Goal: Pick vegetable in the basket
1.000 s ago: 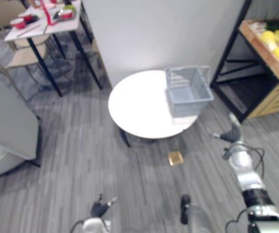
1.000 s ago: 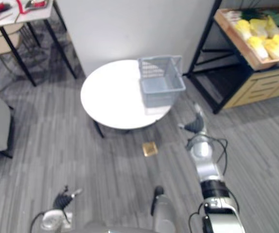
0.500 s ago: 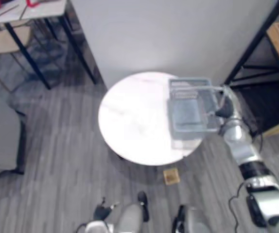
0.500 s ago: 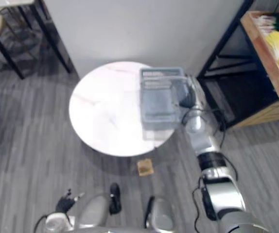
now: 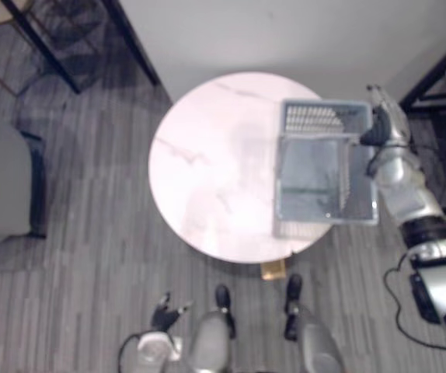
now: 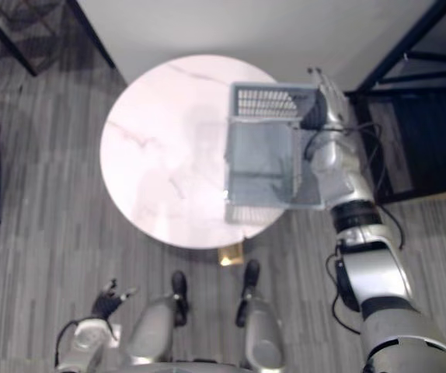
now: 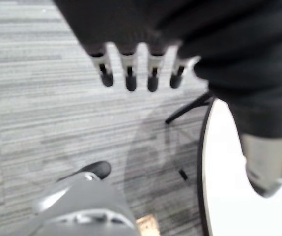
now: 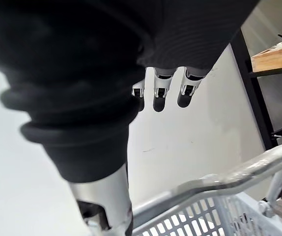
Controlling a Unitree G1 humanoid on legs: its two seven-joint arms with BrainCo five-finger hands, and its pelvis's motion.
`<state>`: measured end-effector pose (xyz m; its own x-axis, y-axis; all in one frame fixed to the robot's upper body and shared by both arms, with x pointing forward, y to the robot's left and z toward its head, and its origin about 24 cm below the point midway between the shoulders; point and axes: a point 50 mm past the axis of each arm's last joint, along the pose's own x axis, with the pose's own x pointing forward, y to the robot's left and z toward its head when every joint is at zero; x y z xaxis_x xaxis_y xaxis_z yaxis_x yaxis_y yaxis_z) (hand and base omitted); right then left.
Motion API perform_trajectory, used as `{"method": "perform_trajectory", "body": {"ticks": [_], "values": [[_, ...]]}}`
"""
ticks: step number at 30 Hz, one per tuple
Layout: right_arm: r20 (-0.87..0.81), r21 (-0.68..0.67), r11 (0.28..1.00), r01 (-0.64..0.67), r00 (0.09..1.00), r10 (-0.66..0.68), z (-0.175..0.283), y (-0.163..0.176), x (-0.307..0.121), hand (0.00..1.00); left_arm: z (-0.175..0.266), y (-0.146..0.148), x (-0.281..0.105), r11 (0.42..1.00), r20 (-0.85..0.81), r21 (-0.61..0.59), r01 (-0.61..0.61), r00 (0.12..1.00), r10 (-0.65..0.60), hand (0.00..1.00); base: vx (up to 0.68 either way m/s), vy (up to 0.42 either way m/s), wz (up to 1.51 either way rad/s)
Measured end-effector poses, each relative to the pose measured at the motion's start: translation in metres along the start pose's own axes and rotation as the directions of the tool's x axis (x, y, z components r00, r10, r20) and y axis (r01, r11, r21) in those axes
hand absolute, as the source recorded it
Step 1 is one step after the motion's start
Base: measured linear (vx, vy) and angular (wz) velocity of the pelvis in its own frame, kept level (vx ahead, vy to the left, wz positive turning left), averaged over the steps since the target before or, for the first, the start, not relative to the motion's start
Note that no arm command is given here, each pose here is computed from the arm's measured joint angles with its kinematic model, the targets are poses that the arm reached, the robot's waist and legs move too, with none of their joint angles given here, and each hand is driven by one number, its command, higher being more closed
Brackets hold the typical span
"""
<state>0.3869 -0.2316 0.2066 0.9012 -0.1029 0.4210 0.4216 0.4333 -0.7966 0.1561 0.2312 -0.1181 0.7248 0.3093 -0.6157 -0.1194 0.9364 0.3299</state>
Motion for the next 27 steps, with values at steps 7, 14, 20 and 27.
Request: {"method": "perform_trajectory", "body": {"ticks": [7, 14, 20, 27], "values": [[0.02, -0.044, 0.994, -0.101, 0.995, 0.102, 0.002, 0.015, -0.003, 0.0, 0.003, -0.001, 0.002, 1.0, 0.009, -0.01, -0.001, 1.0, 0.001, 0.0, -0.01, 0.031, 0.02], [0.107, -0.082, 0.997, 0.002, 0.994, 0.007, 0.029, -0.022, 0.027, 1.0, 0.024, -0.004, 0.011, 1.0, 0.06, -0.021, 0.006, 0.998, -0.004, 0.0, -0.08, 0.025, 0.07], [0.11, -0.099, 0.994, 0.051, 0.993, -0.04, 0.027, -0.033, 0.031, 1.0, 0.044, -0.008, 0.019, 1.0, 0.12, -0.021, 0.016, 0.993, -0.014, 0.0, -0.04, -0.014, 0.1], [0.112, 0.008, 1.0, -0.02, 0.993, 0.019, 0.013, 0.009, -0.014, 1.0, 0.038, -0.022, 0.01, 0.997, 0.112, -0.075, 0.027, 0.994, -0.019, 0.0, 0.01, -0.012, -0.57]]}}
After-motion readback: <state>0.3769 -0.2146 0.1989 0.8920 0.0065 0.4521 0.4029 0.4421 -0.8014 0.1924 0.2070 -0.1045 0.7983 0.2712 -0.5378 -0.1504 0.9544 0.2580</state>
